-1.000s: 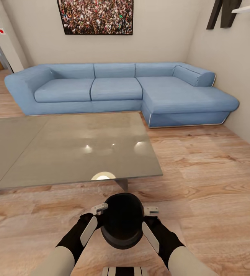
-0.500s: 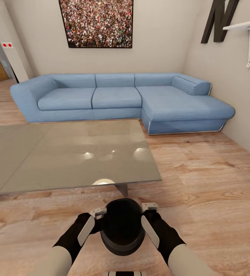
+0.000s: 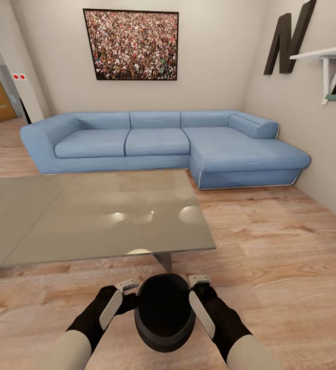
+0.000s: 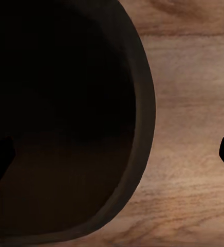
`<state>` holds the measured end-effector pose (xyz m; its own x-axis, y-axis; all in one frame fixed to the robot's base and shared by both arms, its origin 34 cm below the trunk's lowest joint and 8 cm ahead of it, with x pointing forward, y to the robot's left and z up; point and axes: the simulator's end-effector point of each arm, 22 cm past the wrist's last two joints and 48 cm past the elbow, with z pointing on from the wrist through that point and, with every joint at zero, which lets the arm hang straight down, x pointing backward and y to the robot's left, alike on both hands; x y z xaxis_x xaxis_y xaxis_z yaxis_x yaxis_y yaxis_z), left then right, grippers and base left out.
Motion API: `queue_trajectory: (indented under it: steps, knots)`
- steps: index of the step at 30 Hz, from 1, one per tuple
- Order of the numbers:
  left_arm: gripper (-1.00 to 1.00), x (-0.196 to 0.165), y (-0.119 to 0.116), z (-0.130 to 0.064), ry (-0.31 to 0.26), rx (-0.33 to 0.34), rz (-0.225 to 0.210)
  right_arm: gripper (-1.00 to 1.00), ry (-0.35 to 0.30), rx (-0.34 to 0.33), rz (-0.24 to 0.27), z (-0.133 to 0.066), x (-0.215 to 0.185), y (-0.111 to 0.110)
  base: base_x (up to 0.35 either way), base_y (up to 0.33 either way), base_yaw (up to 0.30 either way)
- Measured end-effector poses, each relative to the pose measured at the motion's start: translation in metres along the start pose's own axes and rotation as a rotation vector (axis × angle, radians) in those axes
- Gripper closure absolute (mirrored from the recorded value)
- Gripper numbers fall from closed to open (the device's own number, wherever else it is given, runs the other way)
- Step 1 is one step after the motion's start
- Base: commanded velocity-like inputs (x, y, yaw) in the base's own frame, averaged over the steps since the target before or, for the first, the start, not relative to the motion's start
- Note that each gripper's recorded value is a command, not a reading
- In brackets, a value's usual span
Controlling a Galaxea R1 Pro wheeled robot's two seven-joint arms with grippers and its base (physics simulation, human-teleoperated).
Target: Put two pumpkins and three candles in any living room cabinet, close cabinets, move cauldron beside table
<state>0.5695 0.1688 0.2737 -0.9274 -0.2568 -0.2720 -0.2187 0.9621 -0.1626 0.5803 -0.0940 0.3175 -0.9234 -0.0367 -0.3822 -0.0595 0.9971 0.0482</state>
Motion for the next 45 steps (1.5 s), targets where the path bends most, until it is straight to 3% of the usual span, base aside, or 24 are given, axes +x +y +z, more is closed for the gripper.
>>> queue_trajectory:
  steps: [12, 19, 27, 32, 45]
  knots:
    - [-1.00, -0.011, 0.000, -0.019, -0.026, -0.002, 0.002, -1.00, 0.000, 0.000, 0.001, -0.015, 0.006, 0.001, 0.000, 0.000, 0.000]
    - [-1.00, -0.015, 0.025, -0.029, -0.020, -0.040, -0.005, -1.00, -0.003, -0.002, 0.002, -0.029, -0.005, 0.002, 0.000, 0.000, 0.000]
    - [-1.00, 0.006, 0.038, -0.031, 0.041, -0.075, -0.016, -1.00, -0.001, -0.002, 0.004, -0.042, -0.014, 0.003, 0.000, 0.000, 0.000]
    - [-1.00, 0.012, 0.044, -0.033, 0.040, -0.092, -0.033, -1.00, 0.058, -0.005, 0.022, -0.042, 0.028, 0.003, -0.114, 0.000, 0.000]
    - [-1.00, 0.002, 0.044, -0.049, 0.027, -0.099, -0.040, -1.00, 0.085, -0.002, 0.034, -0.054, 0.041, 0.003, -0.178, 0.000, 0.000]
